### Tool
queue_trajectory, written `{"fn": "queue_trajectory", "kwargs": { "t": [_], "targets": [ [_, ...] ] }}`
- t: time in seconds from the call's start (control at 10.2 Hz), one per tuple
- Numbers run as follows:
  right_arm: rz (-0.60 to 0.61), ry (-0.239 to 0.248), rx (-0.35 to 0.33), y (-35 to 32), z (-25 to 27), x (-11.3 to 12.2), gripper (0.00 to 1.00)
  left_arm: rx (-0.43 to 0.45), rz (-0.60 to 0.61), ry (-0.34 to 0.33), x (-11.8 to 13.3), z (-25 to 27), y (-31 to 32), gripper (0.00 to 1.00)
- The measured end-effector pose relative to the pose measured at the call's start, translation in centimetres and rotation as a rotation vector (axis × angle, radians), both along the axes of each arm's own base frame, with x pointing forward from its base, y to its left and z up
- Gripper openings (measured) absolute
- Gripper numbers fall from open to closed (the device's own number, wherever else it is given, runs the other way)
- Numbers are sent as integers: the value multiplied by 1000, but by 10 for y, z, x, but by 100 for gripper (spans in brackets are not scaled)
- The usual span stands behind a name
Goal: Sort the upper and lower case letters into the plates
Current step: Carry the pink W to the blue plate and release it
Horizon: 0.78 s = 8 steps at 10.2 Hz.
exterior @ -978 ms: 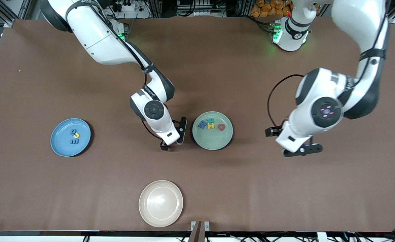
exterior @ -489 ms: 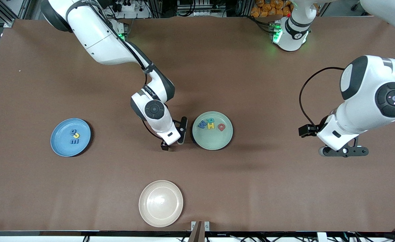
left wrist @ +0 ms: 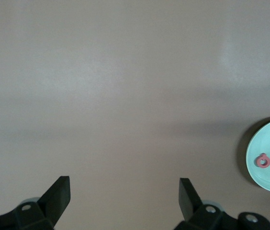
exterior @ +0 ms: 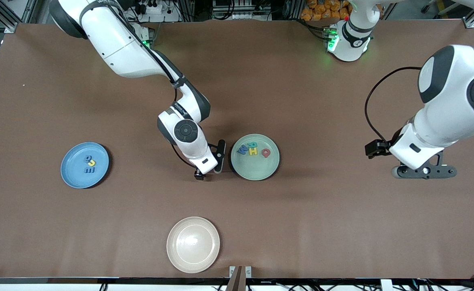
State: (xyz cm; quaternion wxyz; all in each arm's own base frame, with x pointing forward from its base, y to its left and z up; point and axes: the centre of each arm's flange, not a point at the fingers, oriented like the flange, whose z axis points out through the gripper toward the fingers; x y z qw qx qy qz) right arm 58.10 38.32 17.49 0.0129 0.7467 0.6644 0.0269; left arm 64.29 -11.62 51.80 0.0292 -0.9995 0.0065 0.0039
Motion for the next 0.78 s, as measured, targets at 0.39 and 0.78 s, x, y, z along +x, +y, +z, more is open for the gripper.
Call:
{"fn": "queue_trajectory", "kwargs": {
  "t": [0.39, 0.78],
  "targets": [
    [66, -13, 2, 2, 6, 3, 28, 17, 16, 0, -14, 28, 9, 100],
    [69, -20, 1, 1, 13, 7, 28, 22, 28, -31, -39, 77, 12, 100]
  ]
}}
